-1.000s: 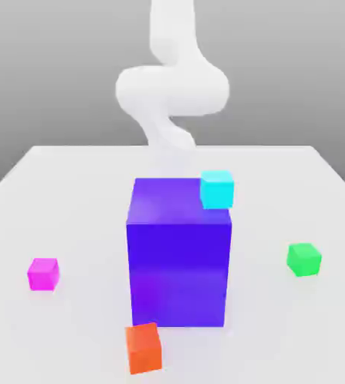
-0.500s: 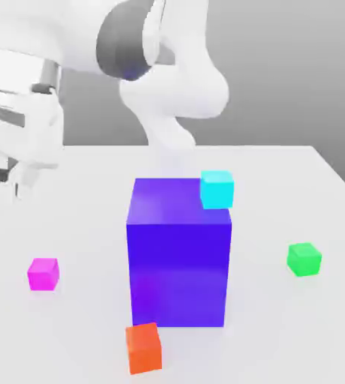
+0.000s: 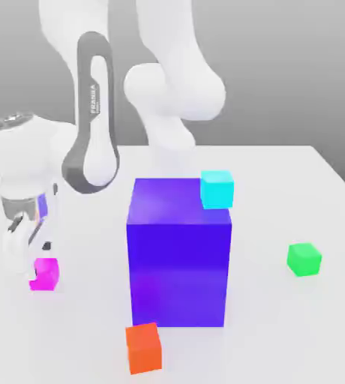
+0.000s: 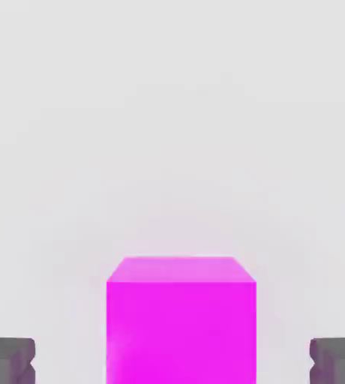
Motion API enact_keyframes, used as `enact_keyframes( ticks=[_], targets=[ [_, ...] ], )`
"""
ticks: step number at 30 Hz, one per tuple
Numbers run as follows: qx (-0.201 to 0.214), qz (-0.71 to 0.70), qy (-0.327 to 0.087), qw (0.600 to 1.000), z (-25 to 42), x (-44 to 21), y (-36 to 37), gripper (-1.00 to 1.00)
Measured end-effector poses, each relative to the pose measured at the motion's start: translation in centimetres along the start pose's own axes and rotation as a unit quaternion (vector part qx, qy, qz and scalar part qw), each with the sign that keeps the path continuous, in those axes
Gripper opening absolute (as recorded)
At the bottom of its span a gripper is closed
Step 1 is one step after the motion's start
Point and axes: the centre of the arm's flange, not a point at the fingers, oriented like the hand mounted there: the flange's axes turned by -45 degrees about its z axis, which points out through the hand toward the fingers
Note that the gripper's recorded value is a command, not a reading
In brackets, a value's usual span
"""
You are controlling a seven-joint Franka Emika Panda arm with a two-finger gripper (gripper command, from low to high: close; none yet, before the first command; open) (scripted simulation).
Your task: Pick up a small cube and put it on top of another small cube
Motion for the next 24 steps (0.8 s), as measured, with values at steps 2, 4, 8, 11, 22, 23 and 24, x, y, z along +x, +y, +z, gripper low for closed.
enact_keyframes(
  ticks=[2, 4, 8, 11, 22, 23, 24],
  targets=[
    [0.000, 0.000, 0.000, 1.000, 0.6, 0.0, 0.1, -1.00],
    [0.000, 0.000, 0.000, 1.000, 0.6, 0.0, 0.0, -1.00],
    [0.000, 0.000, 0.000, 1.000, 0.6, 0.0, 0.0, -1.00],
    [0.001, 0.001, 0.000, 1.000, -1.7, 0.0, -0.1, -1.00],
    [0.054, -0.116, 0.042, 0.991, -10.8, -5.2, -8.3, -1.00],
    [0.061, -0.133, 0.047, 0.988, -11.6, -6.3, -9.4, -1.00],
    [0.068, -0.150, 0.052, 0.985, -12.3, -7.4, -10.4, -1.00]
  ],
)
